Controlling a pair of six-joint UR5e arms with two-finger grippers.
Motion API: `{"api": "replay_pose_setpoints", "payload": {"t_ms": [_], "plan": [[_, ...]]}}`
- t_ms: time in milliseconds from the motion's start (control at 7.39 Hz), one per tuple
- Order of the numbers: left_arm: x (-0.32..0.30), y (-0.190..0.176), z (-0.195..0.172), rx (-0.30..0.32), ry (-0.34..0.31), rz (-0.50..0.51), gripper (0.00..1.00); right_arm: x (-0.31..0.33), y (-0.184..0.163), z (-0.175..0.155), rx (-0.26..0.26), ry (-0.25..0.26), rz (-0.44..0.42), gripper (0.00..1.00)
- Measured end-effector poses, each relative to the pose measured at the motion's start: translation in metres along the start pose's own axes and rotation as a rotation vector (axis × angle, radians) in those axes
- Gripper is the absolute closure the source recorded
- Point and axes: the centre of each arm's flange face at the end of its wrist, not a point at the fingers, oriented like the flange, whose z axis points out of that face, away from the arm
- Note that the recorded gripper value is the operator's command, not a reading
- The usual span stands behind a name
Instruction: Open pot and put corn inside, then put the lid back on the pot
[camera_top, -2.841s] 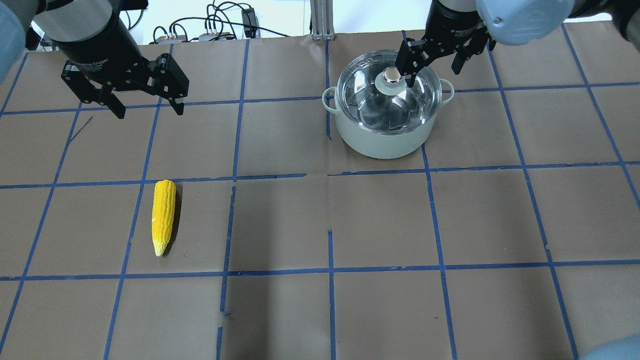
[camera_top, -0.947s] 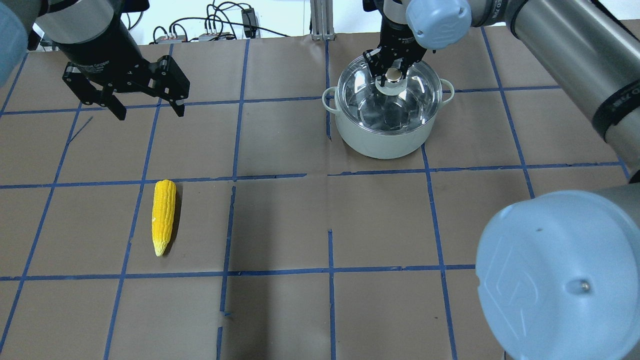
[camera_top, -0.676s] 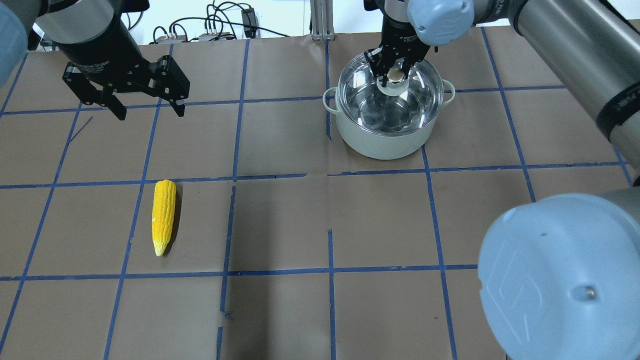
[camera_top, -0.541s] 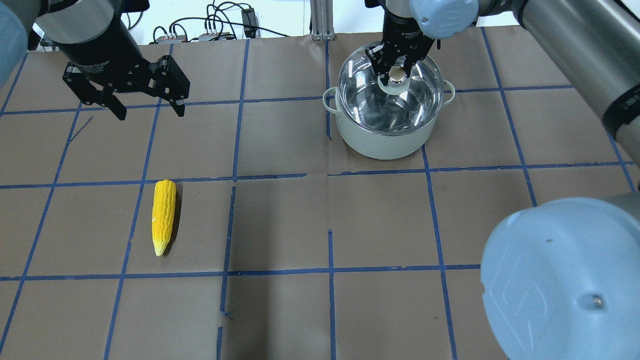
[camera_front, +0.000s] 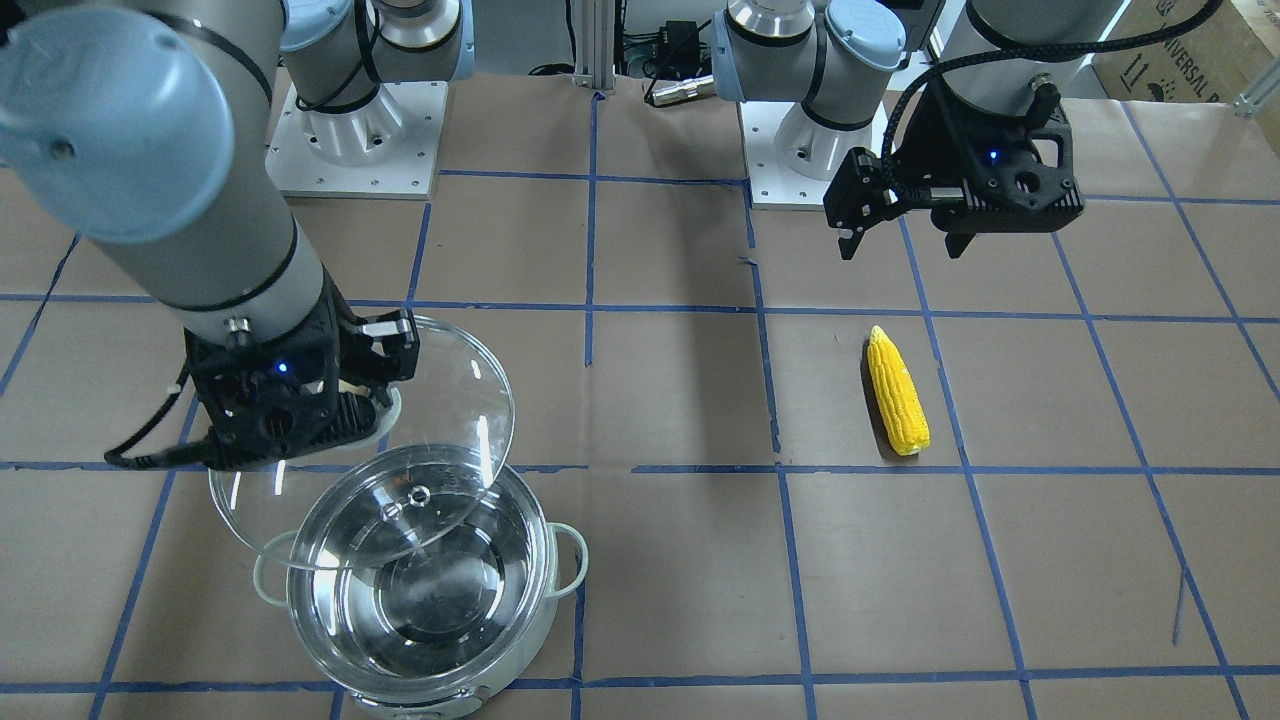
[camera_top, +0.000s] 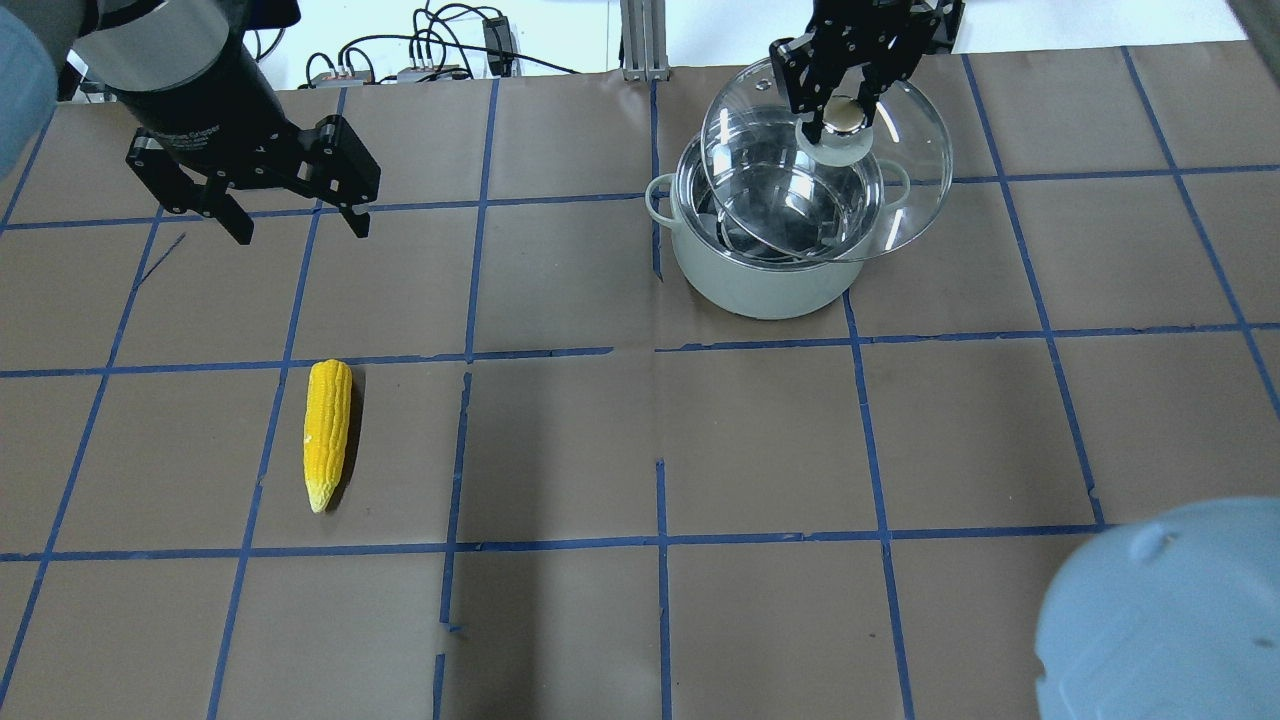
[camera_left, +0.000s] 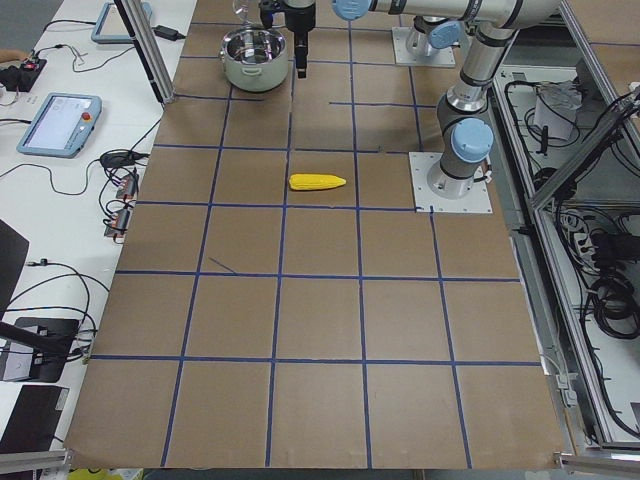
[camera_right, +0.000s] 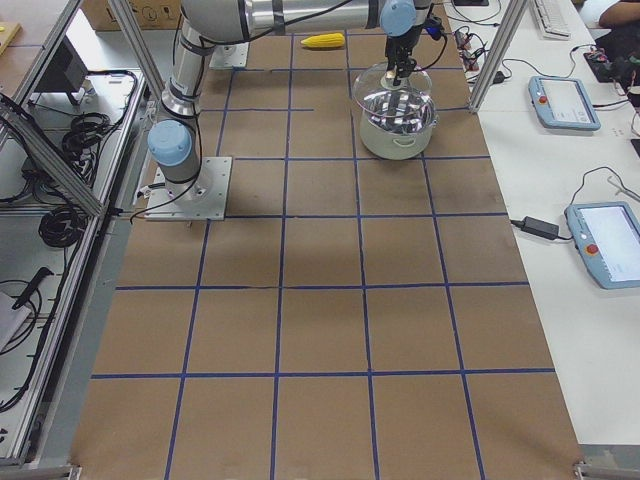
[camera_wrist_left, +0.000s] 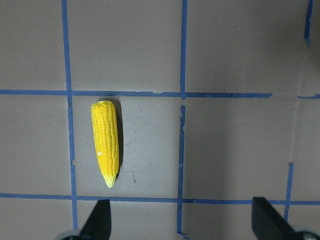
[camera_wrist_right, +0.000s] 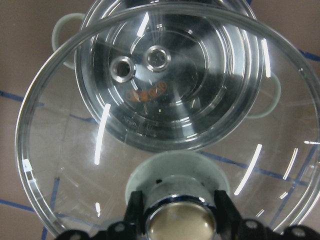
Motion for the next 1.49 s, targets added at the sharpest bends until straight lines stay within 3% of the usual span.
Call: {"api": "replay_pose_setpoints", "payload": {"t_ms": [135, 406, 947, 1218, 1353, 1488], "plan": [[-0.002, 0.001, 0.017, -0.029, 0.0, 0.01, 0.0, 0.0, 0.023, -0.014, -0.024, -0.005, 0.005, 0.78], [-0.019, -0.003, 0.087, -0.043, 0.004, 0.038, 0.01, 0.002, 0.052, -0.01, -0.073, -0.015, 0.015, 0.78], [-0.101, 0.009, 0.221, -0.046, 0.014, 0.004, 0.01, -0.001, 0.07, 0.006, -0.099, -0.025, 0.02, 0.78], [-0.13, 0.0, 0.272, -0.068, 0.023, -0.007, 0.02, 0.0, 0.071, 0.01, -0.073, -0.017, 0.011, 0.78], [-0.134, -0.005, 0.296, -0.068, 0.024, -0.006, 0.12, 0.001, 0.07, 0.01, -0.065, -0.014, 0.011, 0.77], [-0.135, -0.009, 0.314, -0.058, 0.021, -0.005, 0.34, 0.001, 0.07, 0.01, -0.06, -0.014, 0.01, 0.77]]}}
